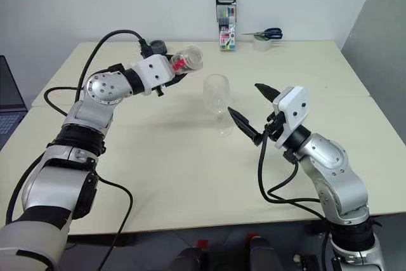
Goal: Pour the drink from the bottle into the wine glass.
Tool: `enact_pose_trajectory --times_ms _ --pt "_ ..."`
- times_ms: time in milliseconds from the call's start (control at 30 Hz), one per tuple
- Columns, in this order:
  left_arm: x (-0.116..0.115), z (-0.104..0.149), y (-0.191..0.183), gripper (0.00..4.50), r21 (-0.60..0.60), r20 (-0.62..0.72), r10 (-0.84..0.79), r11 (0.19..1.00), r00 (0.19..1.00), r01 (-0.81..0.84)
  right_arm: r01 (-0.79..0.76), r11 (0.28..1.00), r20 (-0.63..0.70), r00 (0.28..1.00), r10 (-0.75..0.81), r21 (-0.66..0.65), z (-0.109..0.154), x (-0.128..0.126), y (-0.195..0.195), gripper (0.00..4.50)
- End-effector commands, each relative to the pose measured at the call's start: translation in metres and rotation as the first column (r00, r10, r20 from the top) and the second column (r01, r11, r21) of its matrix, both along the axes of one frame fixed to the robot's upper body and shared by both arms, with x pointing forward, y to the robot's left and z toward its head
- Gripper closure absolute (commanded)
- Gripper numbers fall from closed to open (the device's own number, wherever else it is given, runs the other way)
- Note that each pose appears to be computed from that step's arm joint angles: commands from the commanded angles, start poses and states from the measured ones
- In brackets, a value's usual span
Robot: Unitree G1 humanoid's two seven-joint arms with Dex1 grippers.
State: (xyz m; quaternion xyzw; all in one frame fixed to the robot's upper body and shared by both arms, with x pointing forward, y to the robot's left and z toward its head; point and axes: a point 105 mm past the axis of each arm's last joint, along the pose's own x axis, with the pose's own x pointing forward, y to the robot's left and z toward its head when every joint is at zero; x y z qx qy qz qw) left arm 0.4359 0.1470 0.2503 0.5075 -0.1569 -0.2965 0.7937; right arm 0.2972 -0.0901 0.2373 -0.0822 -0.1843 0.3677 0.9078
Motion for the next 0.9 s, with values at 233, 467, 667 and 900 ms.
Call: enact_pose_trajectory --times_ms 233,467,667,900 --pt "0.004 0.042 -0.003 2.84 0.088 0.184 0.01 0.996 0.983 -0.026 0.006 1.0 0.092 0.996 -0.008 0.019 0.018 -0.005 0.004 0.0" --pt "0.005 0.048 -0.009 2.84 0.154 0.232 -0.01 0.988 0.973 -0.026 0.015 1.0 0.101 0.995 -0.016 0.011 0.015 -0.005 0.004 0.0" --pt "0.005 0.048 -0.011 2.84 0.2 0.264 -0.022 0.979 0.964 -0.032 0.025 0.999 0.113 0.993 -0.027 0.022 0.018 -0.006 0.004 0.0" --pt "0.005 0.05 -0.01 2.84 0.246 0.302 -0.029 0.968 0.953 -0.049 0.029 1.0 0.123 0.992 -0.03 0.01 0.018 -0.005 0.004 0.0"
